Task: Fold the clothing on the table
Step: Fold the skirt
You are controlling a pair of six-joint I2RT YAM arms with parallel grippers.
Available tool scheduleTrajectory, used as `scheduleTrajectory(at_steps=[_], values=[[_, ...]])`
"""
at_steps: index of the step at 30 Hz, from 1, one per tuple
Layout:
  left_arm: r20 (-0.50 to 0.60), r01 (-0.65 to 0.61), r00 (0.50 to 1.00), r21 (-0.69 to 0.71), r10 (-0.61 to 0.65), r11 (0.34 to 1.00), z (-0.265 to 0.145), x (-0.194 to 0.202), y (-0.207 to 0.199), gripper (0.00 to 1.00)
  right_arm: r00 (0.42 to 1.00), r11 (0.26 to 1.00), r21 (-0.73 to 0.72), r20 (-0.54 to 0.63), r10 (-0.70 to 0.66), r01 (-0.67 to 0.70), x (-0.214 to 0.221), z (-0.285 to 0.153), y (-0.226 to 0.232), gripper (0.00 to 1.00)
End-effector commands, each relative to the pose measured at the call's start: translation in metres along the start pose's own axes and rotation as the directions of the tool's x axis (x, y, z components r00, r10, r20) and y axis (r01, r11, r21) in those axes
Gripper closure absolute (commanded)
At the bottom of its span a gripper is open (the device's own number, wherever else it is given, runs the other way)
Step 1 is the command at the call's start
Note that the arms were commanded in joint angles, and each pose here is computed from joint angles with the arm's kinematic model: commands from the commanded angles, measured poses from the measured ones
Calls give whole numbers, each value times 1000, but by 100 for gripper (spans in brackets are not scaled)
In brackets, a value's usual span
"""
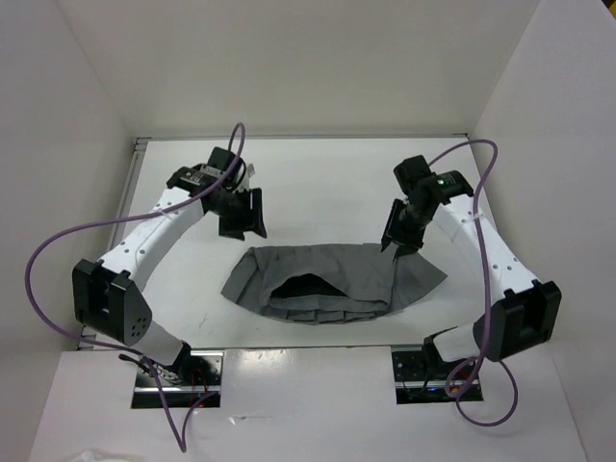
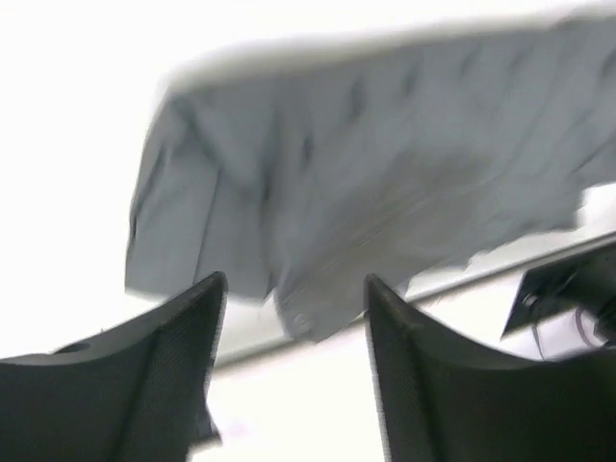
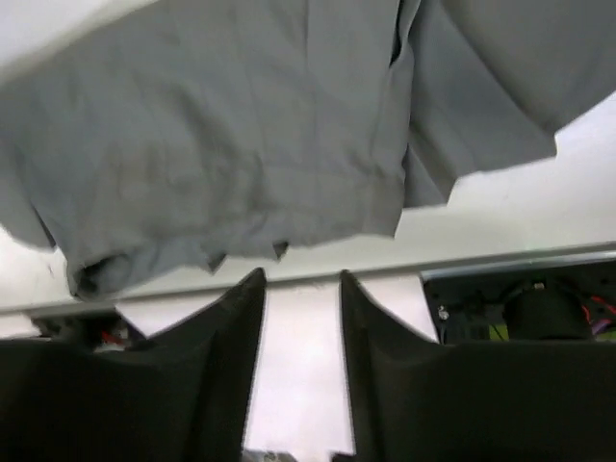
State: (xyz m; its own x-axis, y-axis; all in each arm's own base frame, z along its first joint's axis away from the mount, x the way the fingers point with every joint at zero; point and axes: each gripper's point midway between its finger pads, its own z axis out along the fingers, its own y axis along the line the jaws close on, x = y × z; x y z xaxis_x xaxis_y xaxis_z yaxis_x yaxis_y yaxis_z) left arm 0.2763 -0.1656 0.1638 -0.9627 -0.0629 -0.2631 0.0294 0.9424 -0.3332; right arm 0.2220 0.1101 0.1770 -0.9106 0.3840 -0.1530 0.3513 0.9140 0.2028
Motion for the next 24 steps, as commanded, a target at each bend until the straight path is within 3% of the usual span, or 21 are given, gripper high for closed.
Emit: scheduleTrajectory(at_steps=[1,2,3,6,9,15,19,24], values=[[111,-4,994,39,0,999,-6,-32,-14,36,999,996,86,42,-7,4,-27,24,2,60],[110,0,994,65,-7,998,2,-34,-18,46,997,998,61,71,-17,13,-38,31,11,74],[90,10,996,78,-18,997,14,-31,-17,70,998,998,66,66,-17,13,-40,40,12,79],[71,37,997,111,-45,993,44,-34,-23,100,999,997,74,20,-26,24,-43,68,17,95],[-4,49,999,96,-49,994,72,-23,-19,100,999,993,114,-33,-31,34,-32,94,10,100],[-207,50,977,-12,-52,999,129,16,12,100,985,979,192,-168,-30,63,-10,137,-9,100],[-234,54,970,-68,-69,996,151,8,25,100,979,977,202,-199,-32,73,-10,158,-9,100],[-142,94,984,-106,-109,990,159,-46,45,100,979,975,197,-190,-67,105,-34,179,7,100]])
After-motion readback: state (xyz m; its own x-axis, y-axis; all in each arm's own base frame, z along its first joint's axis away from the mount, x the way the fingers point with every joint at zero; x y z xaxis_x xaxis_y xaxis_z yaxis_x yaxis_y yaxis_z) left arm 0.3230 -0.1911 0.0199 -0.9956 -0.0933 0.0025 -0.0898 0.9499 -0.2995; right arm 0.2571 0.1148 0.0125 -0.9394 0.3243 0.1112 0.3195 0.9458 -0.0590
